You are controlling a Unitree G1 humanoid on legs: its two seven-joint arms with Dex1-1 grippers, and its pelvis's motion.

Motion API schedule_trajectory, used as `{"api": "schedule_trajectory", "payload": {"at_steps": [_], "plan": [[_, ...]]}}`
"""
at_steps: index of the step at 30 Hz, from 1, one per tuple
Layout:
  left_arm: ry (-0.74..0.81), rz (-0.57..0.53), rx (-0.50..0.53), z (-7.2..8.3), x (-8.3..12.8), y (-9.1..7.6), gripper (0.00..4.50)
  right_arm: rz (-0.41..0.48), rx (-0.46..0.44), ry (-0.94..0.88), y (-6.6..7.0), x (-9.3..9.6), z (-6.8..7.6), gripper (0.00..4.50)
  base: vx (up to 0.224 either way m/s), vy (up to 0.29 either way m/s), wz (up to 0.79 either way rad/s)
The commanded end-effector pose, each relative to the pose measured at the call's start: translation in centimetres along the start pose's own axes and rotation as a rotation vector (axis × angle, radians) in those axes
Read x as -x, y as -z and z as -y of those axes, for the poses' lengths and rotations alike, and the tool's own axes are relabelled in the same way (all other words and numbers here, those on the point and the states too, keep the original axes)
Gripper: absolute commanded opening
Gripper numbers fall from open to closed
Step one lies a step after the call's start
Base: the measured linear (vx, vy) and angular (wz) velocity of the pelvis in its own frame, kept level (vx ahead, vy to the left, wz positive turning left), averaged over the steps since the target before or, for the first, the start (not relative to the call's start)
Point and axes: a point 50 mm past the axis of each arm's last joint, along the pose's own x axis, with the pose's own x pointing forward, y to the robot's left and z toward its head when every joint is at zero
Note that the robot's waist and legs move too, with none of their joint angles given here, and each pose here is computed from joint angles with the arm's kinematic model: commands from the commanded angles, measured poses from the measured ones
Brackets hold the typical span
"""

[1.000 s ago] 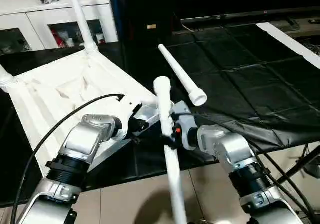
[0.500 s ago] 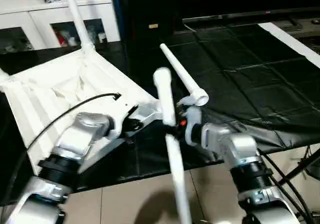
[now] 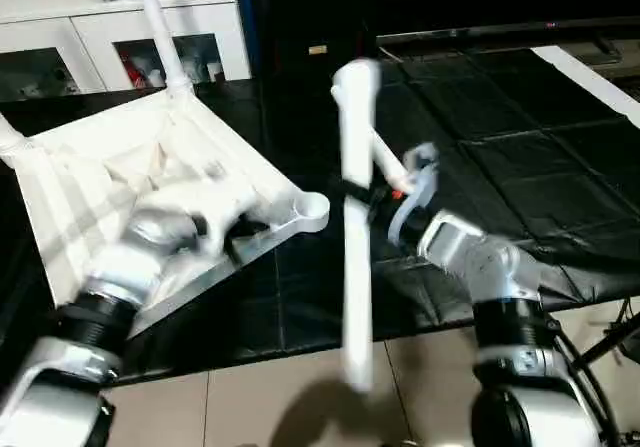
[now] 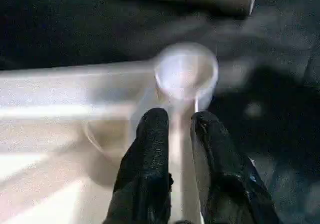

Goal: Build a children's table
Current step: Insert table leg to table base

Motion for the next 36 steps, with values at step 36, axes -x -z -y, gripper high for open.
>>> {"api": "schedule_trajectory", "payload": {"at_steps": [36], "plan": [[0.287, 0.144, 0.574, 7.8, -2.7, 0.0, 1.93, 0.29, -0.154, -0.126, -0.8, -3.1, -4.3, 1.69, 0.0, 0.0, 0.0]]}}
